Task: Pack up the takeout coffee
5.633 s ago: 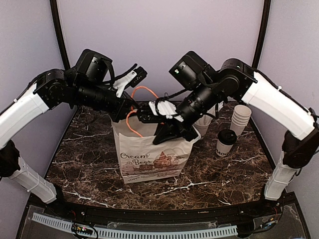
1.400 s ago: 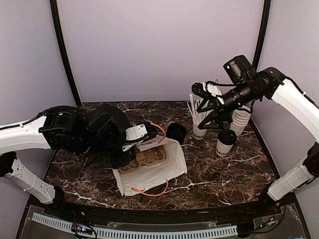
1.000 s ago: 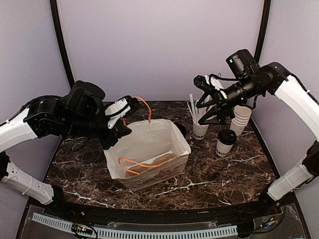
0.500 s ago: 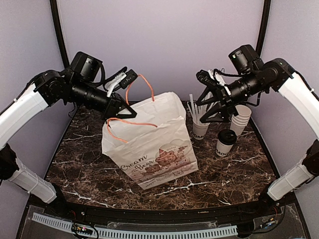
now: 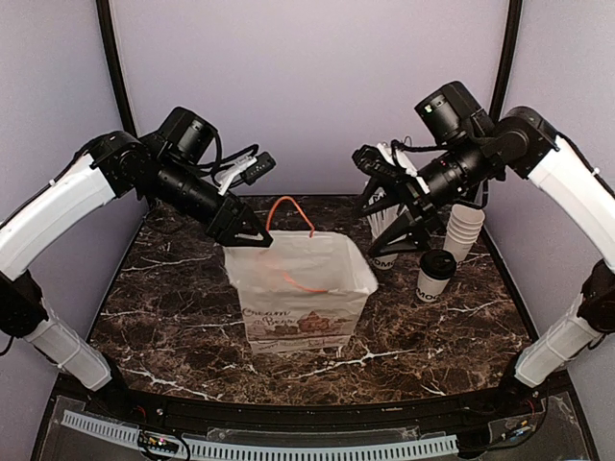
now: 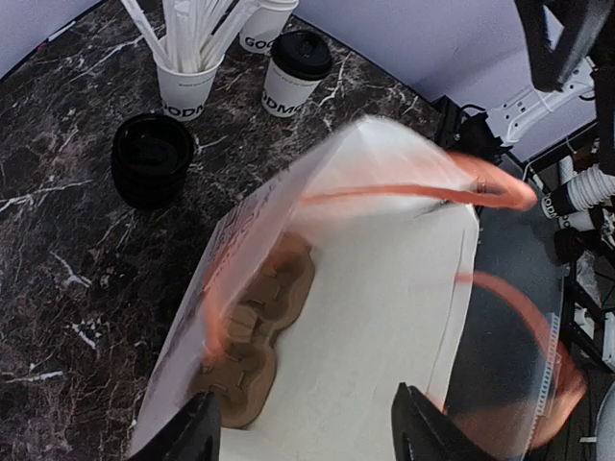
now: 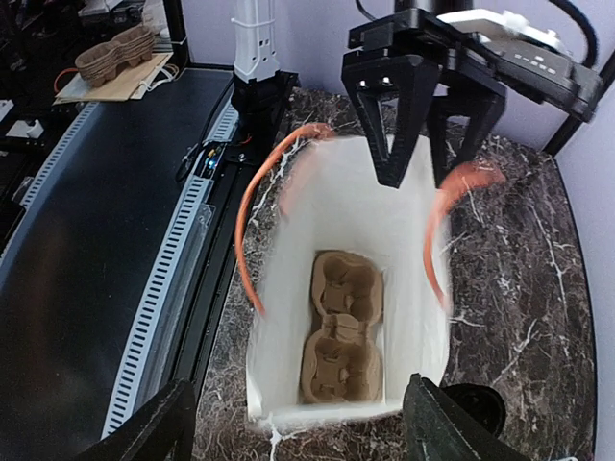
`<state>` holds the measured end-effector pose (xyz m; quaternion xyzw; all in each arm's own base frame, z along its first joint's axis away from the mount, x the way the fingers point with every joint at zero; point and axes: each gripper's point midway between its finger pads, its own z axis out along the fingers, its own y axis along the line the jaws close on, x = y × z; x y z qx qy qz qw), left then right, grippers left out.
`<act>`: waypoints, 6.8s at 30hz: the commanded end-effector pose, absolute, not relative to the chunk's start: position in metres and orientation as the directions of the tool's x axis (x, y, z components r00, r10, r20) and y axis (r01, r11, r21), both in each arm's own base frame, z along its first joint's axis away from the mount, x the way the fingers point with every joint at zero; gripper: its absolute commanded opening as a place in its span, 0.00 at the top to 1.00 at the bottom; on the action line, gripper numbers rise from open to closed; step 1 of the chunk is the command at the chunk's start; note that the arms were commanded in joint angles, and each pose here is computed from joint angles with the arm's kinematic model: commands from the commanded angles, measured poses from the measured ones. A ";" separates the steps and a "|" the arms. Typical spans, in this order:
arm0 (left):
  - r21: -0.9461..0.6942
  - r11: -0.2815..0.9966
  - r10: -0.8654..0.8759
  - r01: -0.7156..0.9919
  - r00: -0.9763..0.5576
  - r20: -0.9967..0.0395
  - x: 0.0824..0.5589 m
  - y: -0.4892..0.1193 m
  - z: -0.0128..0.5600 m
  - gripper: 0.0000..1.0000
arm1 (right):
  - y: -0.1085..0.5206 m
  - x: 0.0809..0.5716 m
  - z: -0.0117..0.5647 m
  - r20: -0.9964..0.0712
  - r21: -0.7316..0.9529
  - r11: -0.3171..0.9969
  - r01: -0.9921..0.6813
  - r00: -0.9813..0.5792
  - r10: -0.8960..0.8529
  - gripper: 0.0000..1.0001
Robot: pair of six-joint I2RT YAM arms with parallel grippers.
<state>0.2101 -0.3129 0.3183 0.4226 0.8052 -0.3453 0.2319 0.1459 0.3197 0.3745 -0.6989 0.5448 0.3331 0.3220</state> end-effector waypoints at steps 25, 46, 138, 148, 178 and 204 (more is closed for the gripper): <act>-0.054 0.644 0.266 0.763 -0.290 -0.919 0.326 -0.322 0.370 0.19 | 0.389 0.157 0.385 -0.799 -0.205 -0.182 -0.962 0.272 -0.536 0.30; -0.158 0.516 0.220 0.842 -0.309 -0.925 0.336 -0.343 0.375 0.97 | 0.417 0.183 0.362 -0.774 -0.158 -0.135 -0.978 0.208 -0.598 1.00; 0.055 0.655 0.235 0.753 -0.134 -0.963 0.302 -0.271 0.460 0.19 | 0.422 0.173 0.465 -0.857 -0.353 -0.120 -0.928 0.372 -0.356 0.10; 0.179 0.785 0.347 0.593 -0.182 -0.920 0.306 -0.219 0.360 0.08 | 0.283 0.273 0.405 -0.818 -0.298 0.254 -0.920 0.108 -0.566 0.10; 0.012 0.869 0.166 0.494 -0.269 -0.949 0.336 -0.152 0.277 0.08 | 0.105 0.316 0.178 -0.236 -0.129 0.353 -0.927 -0.317 -0.919 0.05; 0.009 0.854 0.173 0.521 -0.268 -0.948 0.333 -0.156 0.274 0.10 | 0.112 0.326 0.144 -0.205 -0.042 0.367 -0.929 -0.351 -0.914 0.09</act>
